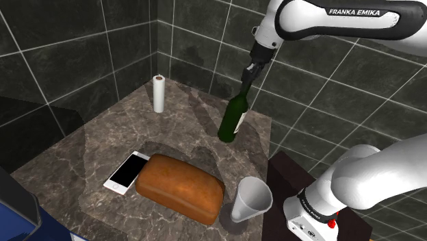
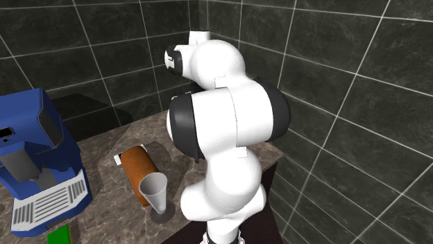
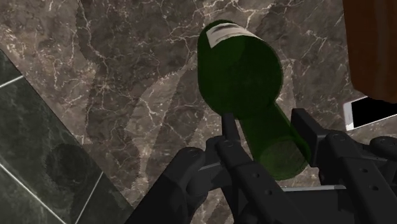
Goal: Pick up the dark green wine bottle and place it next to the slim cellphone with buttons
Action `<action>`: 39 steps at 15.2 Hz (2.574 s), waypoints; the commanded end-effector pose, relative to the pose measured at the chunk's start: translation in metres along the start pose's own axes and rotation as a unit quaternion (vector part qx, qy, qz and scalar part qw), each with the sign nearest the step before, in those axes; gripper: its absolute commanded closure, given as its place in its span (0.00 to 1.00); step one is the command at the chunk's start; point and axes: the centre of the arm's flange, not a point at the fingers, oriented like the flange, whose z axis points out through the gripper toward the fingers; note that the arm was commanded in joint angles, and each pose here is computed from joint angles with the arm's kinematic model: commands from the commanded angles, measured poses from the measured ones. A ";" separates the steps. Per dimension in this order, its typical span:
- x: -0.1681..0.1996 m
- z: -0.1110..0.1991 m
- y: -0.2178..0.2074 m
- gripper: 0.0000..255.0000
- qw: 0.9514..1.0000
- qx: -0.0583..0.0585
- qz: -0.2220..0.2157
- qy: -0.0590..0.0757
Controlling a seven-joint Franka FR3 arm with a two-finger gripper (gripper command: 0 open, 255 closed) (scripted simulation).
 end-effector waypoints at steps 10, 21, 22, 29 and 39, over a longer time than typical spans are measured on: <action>0.007 0.006 -0.146 1.00 1.000 0.000 0.001 0.000; 0.019 0.012 -0.290 1.00 1.000 0.000 0.001 0.000; 0.020 0.013 -0.304 1.00 1.000 0.000 0.001 0.000; 0.027 0.016 -0.396 1.00 1.000 0.000 0.001 0.000; 0.037 0.022 -0.527 1.00 1.000 0.000 0.001 0.000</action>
